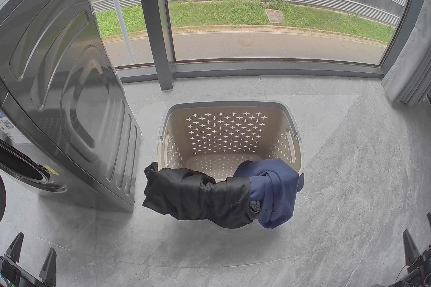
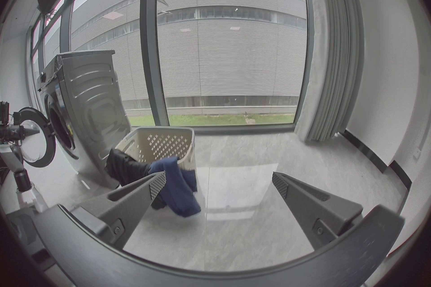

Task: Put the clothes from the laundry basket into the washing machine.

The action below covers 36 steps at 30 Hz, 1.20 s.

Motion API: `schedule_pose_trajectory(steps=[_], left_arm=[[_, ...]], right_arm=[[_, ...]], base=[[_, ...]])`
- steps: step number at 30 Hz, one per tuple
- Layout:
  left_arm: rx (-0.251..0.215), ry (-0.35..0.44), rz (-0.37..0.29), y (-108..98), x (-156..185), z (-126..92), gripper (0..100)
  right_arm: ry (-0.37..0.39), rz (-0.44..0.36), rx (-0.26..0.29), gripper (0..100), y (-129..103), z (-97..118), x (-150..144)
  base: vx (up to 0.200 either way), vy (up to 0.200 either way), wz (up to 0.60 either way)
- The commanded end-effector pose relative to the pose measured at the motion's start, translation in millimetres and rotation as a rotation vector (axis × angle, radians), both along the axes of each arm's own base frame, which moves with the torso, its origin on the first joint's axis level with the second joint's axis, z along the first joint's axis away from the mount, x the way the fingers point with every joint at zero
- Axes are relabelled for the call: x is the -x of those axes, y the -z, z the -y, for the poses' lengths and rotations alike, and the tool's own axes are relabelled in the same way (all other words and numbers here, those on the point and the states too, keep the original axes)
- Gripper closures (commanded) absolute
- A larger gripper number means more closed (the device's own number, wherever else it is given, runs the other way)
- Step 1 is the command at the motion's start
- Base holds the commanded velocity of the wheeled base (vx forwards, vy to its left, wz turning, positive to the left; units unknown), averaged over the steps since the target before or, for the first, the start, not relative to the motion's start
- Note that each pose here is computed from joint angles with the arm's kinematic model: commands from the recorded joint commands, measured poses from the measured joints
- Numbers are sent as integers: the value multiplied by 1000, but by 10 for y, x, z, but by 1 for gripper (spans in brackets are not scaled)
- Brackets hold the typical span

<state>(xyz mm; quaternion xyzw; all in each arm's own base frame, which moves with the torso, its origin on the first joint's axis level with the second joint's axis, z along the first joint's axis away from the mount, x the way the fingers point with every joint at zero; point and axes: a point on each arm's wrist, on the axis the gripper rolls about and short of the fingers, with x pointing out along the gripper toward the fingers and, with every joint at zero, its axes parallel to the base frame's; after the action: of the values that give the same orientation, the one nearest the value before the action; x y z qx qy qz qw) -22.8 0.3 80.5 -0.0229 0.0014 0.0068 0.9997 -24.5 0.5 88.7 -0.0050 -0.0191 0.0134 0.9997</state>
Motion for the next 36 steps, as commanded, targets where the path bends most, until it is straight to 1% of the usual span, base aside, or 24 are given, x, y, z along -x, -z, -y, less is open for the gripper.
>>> schedule_pose_trajectory(steps=[1, 2, 3, 4, 5, 6, 8, 9, 10, 11, 15, 16, 17, 20, 24, 25, 28, 29, 33, 36], left_arm=[[0, -2, -1, 43, -1, 0, 0], [0, 0, -1, 43, -1, 0, 0], [0, 0, -1, 43, -1, 0, 0], [0, -2, -1, 43, -1, 0, 0], [0, -2, -1, 43, -1, 0, 0], [0, 0, -1, 43, -1, 0, 0], [0, 0, -1, 43, -1, 0, 0], [0, 0, -1, 43, -1, 0, 0], [0, 0, -1, 43, -1, 0, 0], [0, -2, -1, 43, -1, 0, 0], [0, 0, -3, 43, -2, 0, 0], [0, 0, -3, 43, -2, 0, 0], [0, 0, -1, 43, -1, 0, 0], [0, 0, -1, 43, -1, 0, 0], [0, -2, -1, 43, -1, 0, 0], [0, -2, -1, 43, -1, 0, 0], [0, -2, -1, 43, -1, 0, 0], [0, -2, -3, 43, -2, 0, 0], [0, 0, -1, 43, -1, 0, 0], [0, 0, -1, 43, -1, 0, 0]], right_arm=[[-14, 16, -2, 0, -571, 1, -60], [-22, -38, -3, 0, -564, -1, -133], [-37, -155, -3, 0, -509, -6, -273], [-40, -170, -3, 0, -500, -7, -291], [-82, -347, -13, 0, -396, -21, -512], [-98, -424, -26, 0, -358, -27, -622], [-107, -526, -59, 0, -321, -35, -821], [-107, -540, -59, 0, -312, -36, -848], [-113, -594, -57, 0, -284, -44, -976], [-132, -624, -53, 0, -265, -66, -1093], [-200, -629, -46, 0, -243, -174, -1339], [-200, -629, -46, 0, -243, -174, -1339], [-198, -656, -49, 0, -209, -209, -1422], [-210, -675, -32, 0, -195, -282, -1498], [-222, -703, -53, 0, -187, -375, -1670], [-222, -703, -53, 0, -187, -375, -1670], [-227, -715, -54, 0, -158, -442, -1868], [-226, -719, -51, 0, -132, -463, -1938], [-227, -718, -28, 0, -68, -569, -2069], [-243, -726, -12, 0, -23, -660, -2152]], base=[[0, 0, 0], [0, 0, 0], [0, 0, 0], [0, 0, 0], [0, 0, 0], [0, 0, 0], [0, 0, 0], [0, 0, 0], [0, 0, 0], [0, 0, 0], [0, 0, 0], [0, 0, 0], [0, 0, 0], [0, 0, 0], [0, 0, 0], [0, 0, 0], [0, 0, 0], [0, 0, 0], [0, 0, 0], [0, 0, 0]])
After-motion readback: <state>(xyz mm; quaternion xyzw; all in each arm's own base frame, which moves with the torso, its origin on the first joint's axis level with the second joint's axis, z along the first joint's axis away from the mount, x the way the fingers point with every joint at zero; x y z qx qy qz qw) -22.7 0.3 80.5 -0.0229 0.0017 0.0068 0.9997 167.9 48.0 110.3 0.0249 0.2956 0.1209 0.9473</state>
